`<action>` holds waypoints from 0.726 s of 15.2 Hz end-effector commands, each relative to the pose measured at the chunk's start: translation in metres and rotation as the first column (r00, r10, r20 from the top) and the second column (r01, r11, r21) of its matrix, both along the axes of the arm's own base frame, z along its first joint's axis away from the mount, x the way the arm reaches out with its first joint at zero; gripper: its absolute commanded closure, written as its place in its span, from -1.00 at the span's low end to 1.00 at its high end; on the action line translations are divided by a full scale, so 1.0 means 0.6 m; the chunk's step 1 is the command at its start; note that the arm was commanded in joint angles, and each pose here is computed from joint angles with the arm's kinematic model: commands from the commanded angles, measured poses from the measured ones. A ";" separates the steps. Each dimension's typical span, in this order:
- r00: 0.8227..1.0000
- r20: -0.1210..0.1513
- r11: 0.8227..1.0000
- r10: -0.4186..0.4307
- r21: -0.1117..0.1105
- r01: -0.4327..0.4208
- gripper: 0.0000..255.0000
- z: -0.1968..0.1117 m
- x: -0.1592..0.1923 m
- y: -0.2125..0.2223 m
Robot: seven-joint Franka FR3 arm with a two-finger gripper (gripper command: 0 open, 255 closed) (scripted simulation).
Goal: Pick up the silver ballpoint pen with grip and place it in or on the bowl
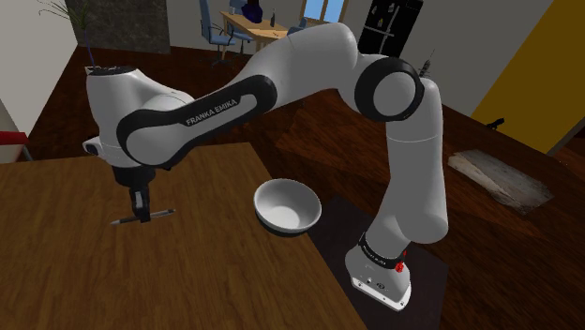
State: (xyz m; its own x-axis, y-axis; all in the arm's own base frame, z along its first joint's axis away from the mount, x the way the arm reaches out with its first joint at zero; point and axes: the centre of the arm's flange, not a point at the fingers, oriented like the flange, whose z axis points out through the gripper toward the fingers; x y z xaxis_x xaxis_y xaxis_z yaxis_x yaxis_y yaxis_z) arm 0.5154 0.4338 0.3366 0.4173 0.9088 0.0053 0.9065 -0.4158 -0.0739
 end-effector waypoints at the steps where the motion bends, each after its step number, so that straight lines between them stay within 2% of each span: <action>1: 1.000 -0.007 1.000 0.004 -0.002 -0.004 1.00 -0.005 -0.005 0.003; 7: 1.000 -0.007 1.000 0.004 -0.002 -0.004 1.00 -0.004 -0.004 0.003; 11: 1.000 -0.007 1.000 0.004 -0.002 -0.004 1.00 0.031 -0.004 0.003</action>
State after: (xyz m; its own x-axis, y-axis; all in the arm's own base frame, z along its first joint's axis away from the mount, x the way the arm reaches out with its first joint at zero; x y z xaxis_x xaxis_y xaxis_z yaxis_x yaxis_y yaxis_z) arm 0.5136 0.4355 0.3508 0.4139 0.9103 0.0014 0.9075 -0.4125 -0.0789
